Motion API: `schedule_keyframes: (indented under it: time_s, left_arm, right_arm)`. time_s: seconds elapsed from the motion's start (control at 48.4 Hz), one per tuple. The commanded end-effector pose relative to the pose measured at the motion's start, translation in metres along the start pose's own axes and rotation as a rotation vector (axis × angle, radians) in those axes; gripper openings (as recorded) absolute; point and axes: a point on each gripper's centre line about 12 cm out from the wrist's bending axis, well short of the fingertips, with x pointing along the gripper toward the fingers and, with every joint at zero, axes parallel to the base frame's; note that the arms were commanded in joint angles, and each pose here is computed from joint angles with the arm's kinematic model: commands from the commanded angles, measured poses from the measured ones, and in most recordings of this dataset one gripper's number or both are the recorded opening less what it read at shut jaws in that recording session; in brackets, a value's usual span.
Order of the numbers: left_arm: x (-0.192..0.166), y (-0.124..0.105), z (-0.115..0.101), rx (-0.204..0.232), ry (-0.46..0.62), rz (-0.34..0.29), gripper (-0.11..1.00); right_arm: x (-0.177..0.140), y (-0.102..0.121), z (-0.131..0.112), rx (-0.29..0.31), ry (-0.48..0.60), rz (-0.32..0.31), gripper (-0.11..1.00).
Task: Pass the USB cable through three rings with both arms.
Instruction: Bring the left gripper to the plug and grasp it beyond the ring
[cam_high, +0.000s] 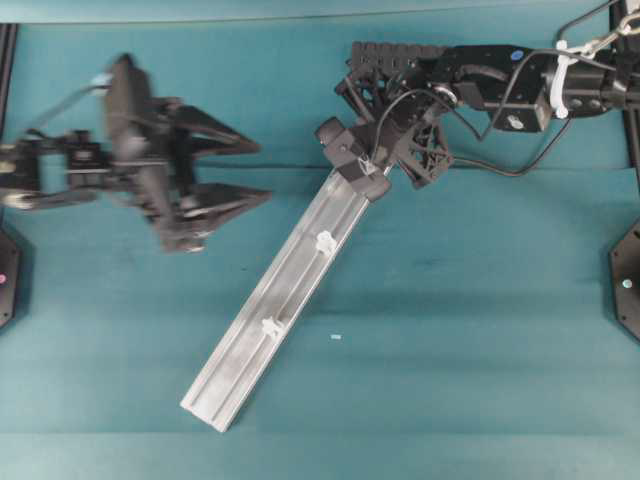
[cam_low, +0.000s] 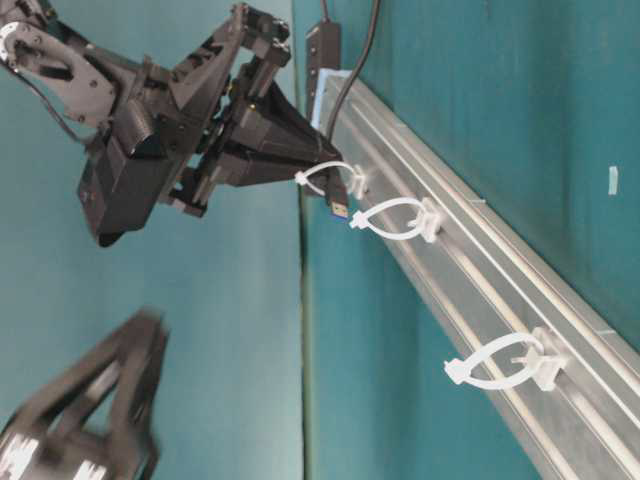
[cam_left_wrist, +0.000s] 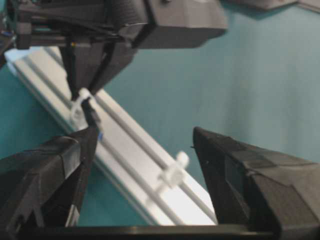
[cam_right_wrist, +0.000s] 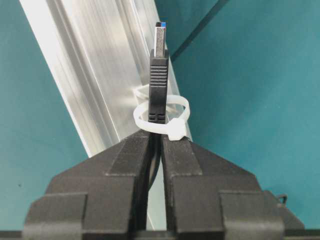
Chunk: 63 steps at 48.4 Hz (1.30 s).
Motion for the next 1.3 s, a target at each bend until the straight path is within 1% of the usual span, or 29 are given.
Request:
schedule_keyframes:
  time_s: [0.0, 0.083, 0.269, 0.351, 0.455, 0.682, 0.868, 0.93, 1.095, 1.282]
  left_arm:
    - [0.037, 0.007, -0.033, -0.004, 0.084, 0.016, 0.84]
    - [0.048, 0.008, -0.042, -0.013, 0.104, 0.019, 0.84]
    - [0.062, 0.017, -0.063, -0.096, 0.149, 0.045, 0.84]
    - [0.067, 0.022, -0.066, -0.112, 0.145, 0.056, 0.84]
    - [0.076, 0.028, -0.067, -0.117, 0.138, 0.067, 0.84]
    - [0.101, 0.030, -0.071, -0.117, 0.141, 0.068, 0.83]
    - [0.108, 0.031, -0.071, -0.116, 0.140, 0.068, 0.83]
    - [0.109, 0.031, -0.074, -0.115, 0.152, 0.070, 0.83]
    - [0.110, 0.032, -0.079, -0.100, 0.163, 0.071, 0.83]
    - [0.113, 0.031, -0.071, -0.074, 0.135, 0.064, 0.83]
  right_arm:
    - [-0.002, -0.002, 0.005, -0.005, -0.012, -0.010, 0.07]
    - [-0.003, -0.003, 0.005, -0.004, -0.014, -0.012, 0.07]
    - [-0.004, -0.002, 0.006, 0.005, -0.020, -0.010, 0.07]
    - [-0.004, -0.002, 0.006, 0.011, -0.025, -0.010, 0.07]
    - [-0.005, -0.003, 0.006, 0.017, -0.029, -0.009, 0.07]
    - [-0.005, -0.003, 0.007, 0.021, -0.030, -0.009, 0.07]
    - [-0.005, -0.003, 0.006, 0.022, -0.030, -0.009, 0.07]
    - [-0.004, -0.003, 0.005, 0.024, -0.029, -0.008, 0.07]
    - [-0.005, -0.003, 0.006, 0.029, -0.033, -0.008, 0.07]
    - [-0.005, -0.004, 0.006, 0.040, -0.040, -0.008, 0.07]
